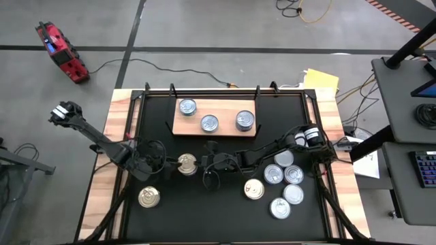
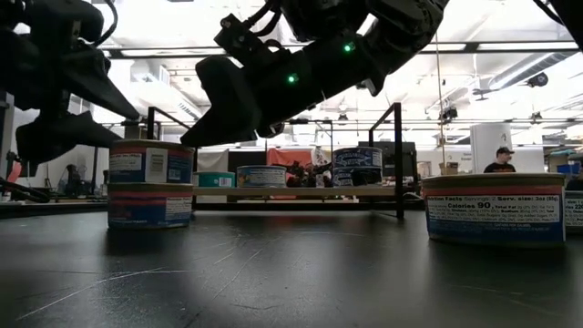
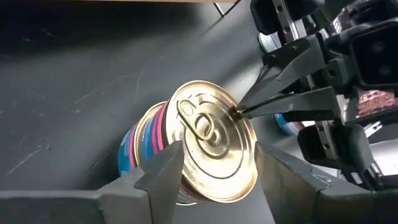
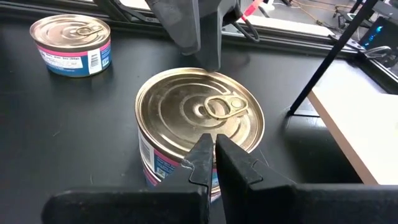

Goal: Stack canned seafood by type on shelf
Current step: Put the blue tuna can on the shelf

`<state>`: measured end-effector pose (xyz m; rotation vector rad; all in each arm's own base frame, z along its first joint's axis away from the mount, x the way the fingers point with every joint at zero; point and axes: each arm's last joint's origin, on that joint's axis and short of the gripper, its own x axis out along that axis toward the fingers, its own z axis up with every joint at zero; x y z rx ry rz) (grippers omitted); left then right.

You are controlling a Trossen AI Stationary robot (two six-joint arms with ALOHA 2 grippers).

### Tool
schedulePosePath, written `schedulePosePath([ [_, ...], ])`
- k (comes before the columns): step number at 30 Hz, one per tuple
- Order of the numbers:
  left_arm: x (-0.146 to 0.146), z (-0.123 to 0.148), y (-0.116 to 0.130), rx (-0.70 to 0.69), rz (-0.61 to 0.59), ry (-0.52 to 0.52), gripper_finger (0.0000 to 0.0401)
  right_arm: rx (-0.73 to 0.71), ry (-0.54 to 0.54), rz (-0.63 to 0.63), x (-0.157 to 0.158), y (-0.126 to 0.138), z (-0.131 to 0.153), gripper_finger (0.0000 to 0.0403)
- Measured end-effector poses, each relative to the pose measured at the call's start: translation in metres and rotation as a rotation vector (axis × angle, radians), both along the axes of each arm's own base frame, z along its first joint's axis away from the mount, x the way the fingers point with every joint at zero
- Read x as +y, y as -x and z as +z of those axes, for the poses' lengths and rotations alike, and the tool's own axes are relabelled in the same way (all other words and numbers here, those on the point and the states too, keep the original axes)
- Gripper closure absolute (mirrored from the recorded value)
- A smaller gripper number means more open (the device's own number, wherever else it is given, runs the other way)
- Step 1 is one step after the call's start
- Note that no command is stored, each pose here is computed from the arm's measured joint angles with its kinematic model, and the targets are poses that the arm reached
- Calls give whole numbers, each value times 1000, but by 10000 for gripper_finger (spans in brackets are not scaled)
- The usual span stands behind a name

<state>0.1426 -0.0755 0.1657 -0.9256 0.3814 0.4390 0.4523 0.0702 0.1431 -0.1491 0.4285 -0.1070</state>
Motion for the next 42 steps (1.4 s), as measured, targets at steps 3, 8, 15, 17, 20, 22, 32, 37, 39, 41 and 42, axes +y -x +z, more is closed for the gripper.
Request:
schedulePosePath([
  [3, 0, 1, -1, -7, -2, -6, 194, 3, 0, 1, 0, 0, -1, 390],
  [8, -2, 9, -3, 1, -39, -51, 173, 9, -2, -1, 0, 1, -2, 390],
  [15, -3, 31, -4, 97, -39, -110, 162, 18, -8, -4, 0, 4, -5, 390],
  [17, -2, 38, -3, 123, -26, -113, 162, 19, -5, -4, 2, 4, -5, 390],
  [20, -3, 43, -4, 132, -22, -106, 162, 40, -4, 6, 4, 6, -8, 390],
  [22, -4, 44, -5, 116, -23, -92, 162, 77, -1, 15, 4, 8, -15, 390],
  [32, -3, 30, -5, 94, -17, -75, 162, 56, 3, 3, 4, 8, -14, 390],
  [37, -7, 24, -10, 121, -23, -97, 162, 50, 13, -5, 4, 8, -14, 390],
  [39, -10, 22, -13, 150, -54, -109, 162, 53, 18, -7, 4, 8, -14, 390],
  [41, -15, 25, -18, 171, -110, -106, 165, 64, 16, -10, 4, 9, -14, 390],
  [42, -17, 27, -20, 182, -147, -101, 166, 80, 13, -13, 3, 11, -13, 390],
])
